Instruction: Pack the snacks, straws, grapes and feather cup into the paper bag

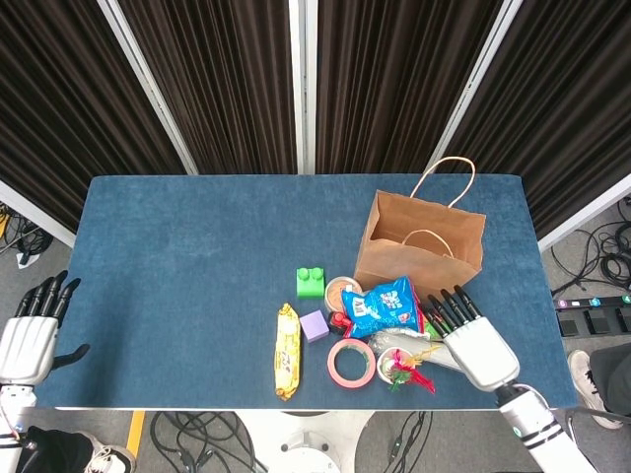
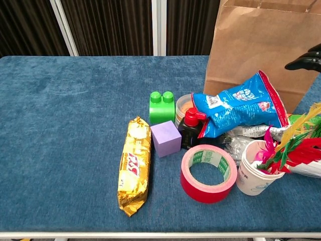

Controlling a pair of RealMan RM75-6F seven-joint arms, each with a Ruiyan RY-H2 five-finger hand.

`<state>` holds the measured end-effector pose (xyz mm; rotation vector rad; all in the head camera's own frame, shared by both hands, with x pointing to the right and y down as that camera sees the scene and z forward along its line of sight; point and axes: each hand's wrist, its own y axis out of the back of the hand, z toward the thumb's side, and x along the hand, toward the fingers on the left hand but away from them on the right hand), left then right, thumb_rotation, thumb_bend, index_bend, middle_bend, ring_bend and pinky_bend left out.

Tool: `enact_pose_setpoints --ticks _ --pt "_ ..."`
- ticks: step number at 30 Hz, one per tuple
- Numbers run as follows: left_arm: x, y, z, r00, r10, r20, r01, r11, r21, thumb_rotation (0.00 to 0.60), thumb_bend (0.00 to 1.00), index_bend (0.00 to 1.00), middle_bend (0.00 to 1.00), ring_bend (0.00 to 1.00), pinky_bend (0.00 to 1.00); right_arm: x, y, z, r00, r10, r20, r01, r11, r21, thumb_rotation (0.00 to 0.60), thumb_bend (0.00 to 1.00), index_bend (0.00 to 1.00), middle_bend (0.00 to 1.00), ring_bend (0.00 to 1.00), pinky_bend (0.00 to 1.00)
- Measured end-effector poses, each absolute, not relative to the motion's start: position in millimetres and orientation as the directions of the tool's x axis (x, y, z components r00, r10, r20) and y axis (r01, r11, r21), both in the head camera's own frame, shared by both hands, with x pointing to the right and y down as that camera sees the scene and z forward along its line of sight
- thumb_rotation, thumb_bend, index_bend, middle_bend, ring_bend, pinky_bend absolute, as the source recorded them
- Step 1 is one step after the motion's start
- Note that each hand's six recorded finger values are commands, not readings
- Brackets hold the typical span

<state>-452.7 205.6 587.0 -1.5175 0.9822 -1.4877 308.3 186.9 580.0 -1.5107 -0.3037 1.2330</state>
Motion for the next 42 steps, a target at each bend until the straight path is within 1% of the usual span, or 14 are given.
enact_pose_setpoints --ticks 7,11,16,24,27,31,42 --pt "-452.0 204.9 589.8 0.025 -0.915 0.402 0.005 -0.402 -0.915 0.600 0.06 0.10 0.09 0.00 0.14 294.4 170.3 594.8 0.445 0.715 -0.540 -0.460 -0.335 -0.822 0.600 0.18 0.04 0.09 0.00 0.00" --pt "-453.0 204.2 590.5 0.026 -0.915 0.402 0.012 -0.402 -0.916 0.600 0.06 0.10 0.09 0.00 0.14 278.5 161.2 603.5 0.467 0.690 -0.553 -0.497 -0.313 -0.810 0.600 0.18 0.04 0.09 0.00 0.00" --pt "-456.2 203.9 591.3 0.024 -0.915 0.402 0.024 -0.401 -0.916 0.600 0.06 0.10 0.09 0.00 0.14 260.4 155.3 610.3 0.487 0.675 -0.555 -0.502 -0.303 -0.810 0.600 0.18 0.04 0.09 0.00 0.00" --pt "-457.0 203.8 590.9 0.028 -0.916 0.400 0.020 -0.399 -0.917 0.600 0.06 0.10 0.09 0.00 0.14 244.9 155.6 623.9 0.488 0.659 -0.572 -0.503 -0.324 -0.801 0.600 0.17 0.04 0.09 0.00 0.00" --pt "-458.0 203.8 590.6 0.026 -0.916 0.400 0.019 -0.400 -0.916 0.600 0.06 0.10 0.09 0.00 0.14 242.5 157.5 627.8 0.488 0.653 -0.579 -0.506 -0.329 -0.797 0.600 0.16 0.04 0.09 0.00 0.00" --pt "-459.5 204.3 590.3 0.022 -0.917 0.398 0.021 -0.398 -0.917 0.600 0.06 0.10 0.09 0.00 0.14 242.7 157.7 631.1 0.481 0.660 -0.577 -0.500 -0.334 -0.799 0.600 0.13 0.04 0.09 0.00 0.00" --pt "-459.4 204.5 591.9 0.022 -0.915 0.402 0.026 -0.402 -0.915 0.600 0.06 0.10 0.09 0.00 0.14 248.0 158.5 648.4 0.454 0.668 -0.589 -0.491 -0.364 -0.791 0.600 0.13 0.04 0.10 0.00 0.00"
